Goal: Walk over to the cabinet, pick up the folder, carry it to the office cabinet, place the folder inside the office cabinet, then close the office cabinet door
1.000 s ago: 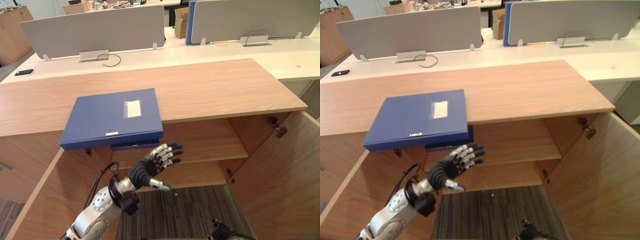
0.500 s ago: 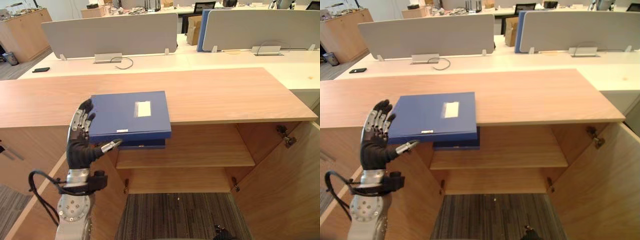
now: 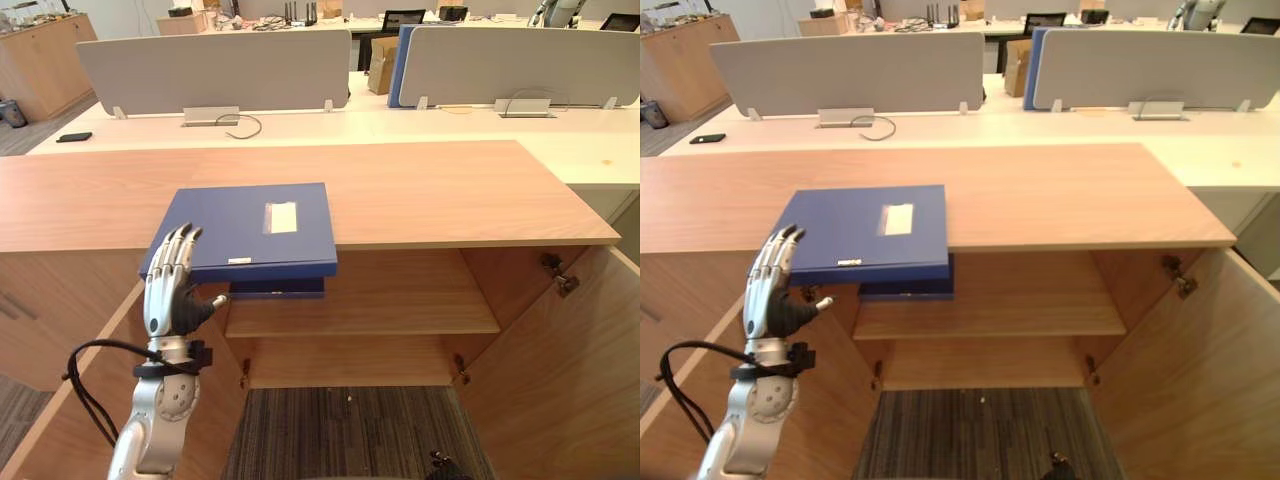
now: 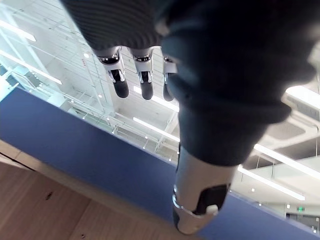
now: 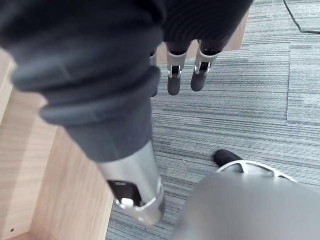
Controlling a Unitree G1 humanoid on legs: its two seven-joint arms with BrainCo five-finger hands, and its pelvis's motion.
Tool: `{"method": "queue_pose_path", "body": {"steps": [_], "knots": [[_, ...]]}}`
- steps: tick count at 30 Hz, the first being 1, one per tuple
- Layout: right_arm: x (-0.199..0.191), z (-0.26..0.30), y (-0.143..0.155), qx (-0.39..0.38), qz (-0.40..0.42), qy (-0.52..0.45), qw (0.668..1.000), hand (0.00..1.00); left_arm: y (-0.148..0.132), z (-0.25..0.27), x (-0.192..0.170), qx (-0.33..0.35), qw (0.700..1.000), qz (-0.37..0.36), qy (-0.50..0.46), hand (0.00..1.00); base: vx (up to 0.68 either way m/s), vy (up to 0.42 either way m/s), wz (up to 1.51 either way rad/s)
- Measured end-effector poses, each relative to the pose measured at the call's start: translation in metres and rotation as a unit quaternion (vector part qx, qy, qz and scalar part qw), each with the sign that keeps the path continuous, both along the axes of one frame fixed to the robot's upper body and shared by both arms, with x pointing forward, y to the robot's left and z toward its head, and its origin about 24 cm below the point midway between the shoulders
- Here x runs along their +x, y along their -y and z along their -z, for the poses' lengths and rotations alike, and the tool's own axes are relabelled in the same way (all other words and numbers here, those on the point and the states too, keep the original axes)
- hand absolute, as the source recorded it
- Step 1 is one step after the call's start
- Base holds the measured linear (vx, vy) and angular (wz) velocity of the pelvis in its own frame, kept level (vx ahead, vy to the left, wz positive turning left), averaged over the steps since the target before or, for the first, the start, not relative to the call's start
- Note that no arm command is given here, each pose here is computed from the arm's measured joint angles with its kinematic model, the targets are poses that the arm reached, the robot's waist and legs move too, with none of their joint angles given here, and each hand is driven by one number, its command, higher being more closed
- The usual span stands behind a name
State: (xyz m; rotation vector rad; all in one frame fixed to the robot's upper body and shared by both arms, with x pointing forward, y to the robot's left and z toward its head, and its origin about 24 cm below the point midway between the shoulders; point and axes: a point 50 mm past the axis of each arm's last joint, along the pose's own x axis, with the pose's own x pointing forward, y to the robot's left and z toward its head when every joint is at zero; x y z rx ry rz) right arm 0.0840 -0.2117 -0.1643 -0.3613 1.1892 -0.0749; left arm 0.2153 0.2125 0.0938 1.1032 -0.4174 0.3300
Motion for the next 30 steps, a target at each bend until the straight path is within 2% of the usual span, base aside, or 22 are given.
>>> {"method": "queue_pose_path", "body": {"steps": [9, 17, 30], "knots": [[0.002, 0.000, -0.001, 0.001, -0.007, 0.004, 1.000, 0.00, -0.021, 0.012, 0.015, 0.121, 0.991, -0.009, -0.053, 0.00, 0.00, 0.000, 0.00], [0.005, -0.001, 0.000, 0.000, -0.003, 0.009, 1.000, 0.00, -0.035, 0.017, 0.023, 0.152, 0.985, -0.029, -0.075, 0.00, -0.03, 0.007, -0.06], [0.006, -0.002, 0.001, 0.000, 0.010, 0.012, 1.000, 0.00, -0.048, 0.012, 0.035, 0.153, 0.983, -0.073, -0.075, 0.00, -0.01, 0.003, -0.01]]}}
